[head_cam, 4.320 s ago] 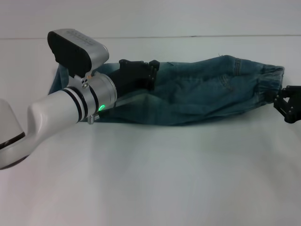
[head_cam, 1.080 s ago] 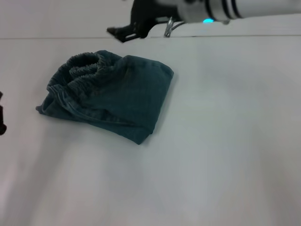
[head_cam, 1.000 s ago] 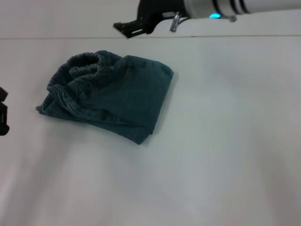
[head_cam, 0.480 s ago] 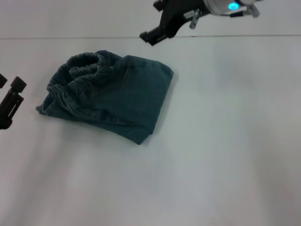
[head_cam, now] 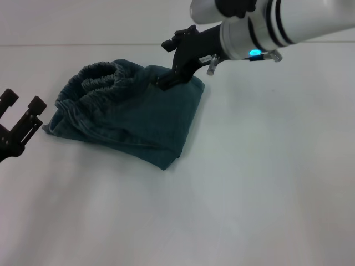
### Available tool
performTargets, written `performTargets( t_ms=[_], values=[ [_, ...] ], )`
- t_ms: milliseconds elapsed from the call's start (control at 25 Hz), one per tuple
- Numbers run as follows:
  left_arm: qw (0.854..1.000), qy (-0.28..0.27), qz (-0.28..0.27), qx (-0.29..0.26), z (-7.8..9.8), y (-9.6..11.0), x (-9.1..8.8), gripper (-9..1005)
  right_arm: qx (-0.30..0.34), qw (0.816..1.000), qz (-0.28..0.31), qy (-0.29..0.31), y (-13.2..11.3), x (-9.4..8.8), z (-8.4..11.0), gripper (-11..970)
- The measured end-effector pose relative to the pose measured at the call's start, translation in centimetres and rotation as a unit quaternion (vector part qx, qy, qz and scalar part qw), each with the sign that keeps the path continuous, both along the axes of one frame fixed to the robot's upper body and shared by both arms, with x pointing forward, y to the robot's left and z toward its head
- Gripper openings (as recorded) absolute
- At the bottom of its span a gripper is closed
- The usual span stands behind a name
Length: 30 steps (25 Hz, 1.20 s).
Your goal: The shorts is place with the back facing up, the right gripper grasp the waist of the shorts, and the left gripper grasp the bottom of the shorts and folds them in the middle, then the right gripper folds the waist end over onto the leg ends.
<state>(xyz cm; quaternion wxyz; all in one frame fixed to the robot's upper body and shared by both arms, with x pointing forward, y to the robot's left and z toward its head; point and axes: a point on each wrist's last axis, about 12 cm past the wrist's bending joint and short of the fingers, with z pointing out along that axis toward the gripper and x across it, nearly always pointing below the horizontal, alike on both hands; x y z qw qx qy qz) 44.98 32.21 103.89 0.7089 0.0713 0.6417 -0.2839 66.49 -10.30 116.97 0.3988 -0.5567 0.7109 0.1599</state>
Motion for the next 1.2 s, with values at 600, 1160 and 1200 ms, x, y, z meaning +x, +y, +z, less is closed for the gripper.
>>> performTargets(
  t_ms=[600,1160,1200],
  values=[
    [1.000,-0.011,0.002,0.004,0.1,-0.3,0.2,728,-0.022,0.998,-0.009,-0.065,2.1,-0.2,-4.3,901],
    [1.000,-0.019,-0.006,0.004,0.5,-0.7,1.1,724,-0.017,0.992,-0.022,-0.127,1.8,0.8,-4.2,902],
    [1.000,-0.019,-0.007,0.004,0.5,-0.7,1.2,724,-0.015,0.991,-0.021,-0.132,1.9,0.9,-4.0,902]
  ],
)
